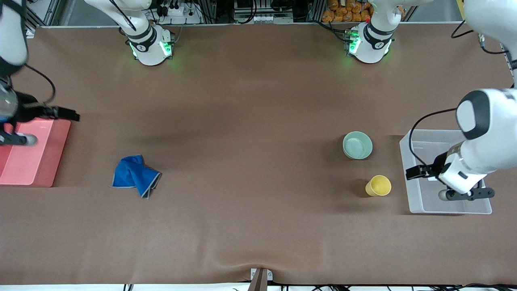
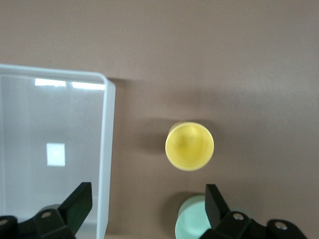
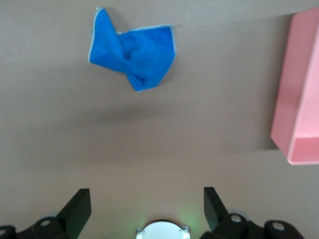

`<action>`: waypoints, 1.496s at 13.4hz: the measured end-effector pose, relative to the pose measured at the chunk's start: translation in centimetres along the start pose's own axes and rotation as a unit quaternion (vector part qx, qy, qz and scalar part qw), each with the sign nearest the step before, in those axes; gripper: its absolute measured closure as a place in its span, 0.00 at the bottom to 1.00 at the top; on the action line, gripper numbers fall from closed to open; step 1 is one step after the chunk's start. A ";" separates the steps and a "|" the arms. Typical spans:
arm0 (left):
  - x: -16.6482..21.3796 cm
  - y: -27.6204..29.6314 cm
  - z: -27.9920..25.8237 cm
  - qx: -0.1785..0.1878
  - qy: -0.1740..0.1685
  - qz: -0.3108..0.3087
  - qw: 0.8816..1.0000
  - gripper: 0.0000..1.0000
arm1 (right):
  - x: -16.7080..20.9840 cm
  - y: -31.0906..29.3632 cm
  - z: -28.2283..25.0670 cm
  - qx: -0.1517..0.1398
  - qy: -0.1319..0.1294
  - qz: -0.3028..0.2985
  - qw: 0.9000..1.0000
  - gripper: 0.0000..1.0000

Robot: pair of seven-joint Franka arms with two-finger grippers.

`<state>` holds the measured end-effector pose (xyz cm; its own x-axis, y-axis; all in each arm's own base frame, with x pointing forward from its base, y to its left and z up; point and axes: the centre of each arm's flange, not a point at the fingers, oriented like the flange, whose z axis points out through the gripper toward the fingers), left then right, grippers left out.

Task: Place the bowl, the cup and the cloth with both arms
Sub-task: 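Grasp the blue cloth with the right gripper while the left gripper grasps the cup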

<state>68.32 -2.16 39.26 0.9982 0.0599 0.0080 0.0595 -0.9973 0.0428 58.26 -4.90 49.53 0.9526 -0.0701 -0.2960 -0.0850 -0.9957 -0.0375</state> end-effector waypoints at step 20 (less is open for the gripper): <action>1.3 1.4 13.2 0.010 -0.030 0.010 0.999 0.27 | 9.0 -3.4 18.6 -0.002 0.131 -0.031 0.991 0.00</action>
<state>69.87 -4.06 26.14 0.9980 0.0380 -0.0510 0.0393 -0.9990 0.0234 61.71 -1.00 29.20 0.9992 -0.0213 -0.0343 -0.0228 -0.9987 -0.0450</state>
